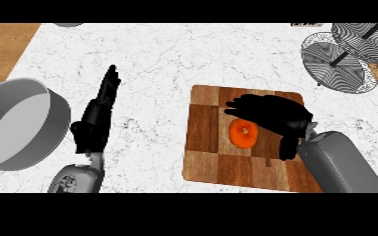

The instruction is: Pick the squash from the cutting board and place it in the tiered basket

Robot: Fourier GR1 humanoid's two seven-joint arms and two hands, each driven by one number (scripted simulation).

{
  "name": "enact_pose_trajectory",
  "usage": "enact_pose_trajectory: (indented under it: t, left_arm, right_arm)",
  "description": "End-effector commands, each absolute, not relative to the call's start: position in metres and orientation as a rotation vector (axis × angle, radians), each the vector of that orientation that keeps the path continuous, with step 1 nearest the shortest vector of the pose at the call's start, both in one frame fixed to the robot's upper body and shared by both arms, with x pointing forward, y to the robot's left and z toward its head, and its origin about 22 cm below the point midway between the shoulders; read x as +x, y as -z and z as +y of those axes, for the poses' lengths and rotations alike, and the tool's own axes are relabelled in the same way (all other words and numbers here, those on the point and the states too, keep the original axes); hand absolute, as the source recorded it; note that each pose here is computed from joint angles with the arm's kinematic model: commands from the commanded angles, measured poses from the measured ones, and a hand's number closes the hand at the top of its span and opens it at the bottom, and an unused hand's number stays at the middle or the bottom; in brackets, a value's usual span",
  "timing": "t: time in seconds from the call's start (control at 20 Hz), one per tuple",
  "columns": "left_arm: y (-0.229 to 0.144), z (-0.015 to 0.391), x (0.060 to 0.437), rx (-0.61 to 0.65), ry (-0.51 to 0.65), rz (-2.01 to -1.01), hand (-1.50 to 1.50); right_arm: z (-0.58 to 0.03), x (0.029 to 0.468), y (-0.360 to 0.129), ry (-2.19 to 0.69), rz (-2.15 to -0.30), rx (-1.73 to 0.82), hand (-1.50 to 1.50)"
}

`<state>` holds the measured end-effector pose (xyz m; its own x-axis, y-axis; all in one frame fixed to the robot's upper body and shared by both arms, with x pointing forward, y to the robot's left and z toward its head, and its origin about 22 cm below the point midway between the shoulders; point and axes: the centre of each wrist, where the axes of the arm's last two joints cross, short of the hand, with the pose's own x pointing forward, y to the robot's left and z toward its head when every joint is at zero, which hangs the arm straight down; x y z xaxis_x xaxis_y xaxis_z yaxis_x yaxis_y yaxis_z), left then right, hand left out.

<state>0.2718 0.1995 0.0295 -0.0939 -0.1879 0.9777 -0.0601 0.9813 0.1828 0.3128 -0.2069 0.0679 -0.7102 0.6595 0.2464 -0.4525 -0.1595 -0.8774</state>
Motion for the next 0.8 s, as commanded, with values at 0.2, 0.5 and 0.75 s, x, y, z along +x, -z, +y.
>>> enact_pose_trajectory:
  t: [0.2, 0.5, 0.75]
  left_arm:
    - [-0.025, 0.196, 0.266, 0.193, 0.111, -1.648, 0.00]
    - [-0.031, 0.199, 0.266, 0.173, 0.113, -1.669, 0.00]
    - [-0.036, 0.180, 0.278, 0.193, 0.116, -1.669, 0.00]
  right_arm:
    - [-0.211, 0.297, -0.053, -1.953, -1.347, -0.207, -1.50]
    - [-0.203, 0.315, -0.057, -1.930, -1.344, -0.182, -1.50]
    - [-0.205, 0.307, -0.021, -1.885, -1.367, -0.142, -1.50]
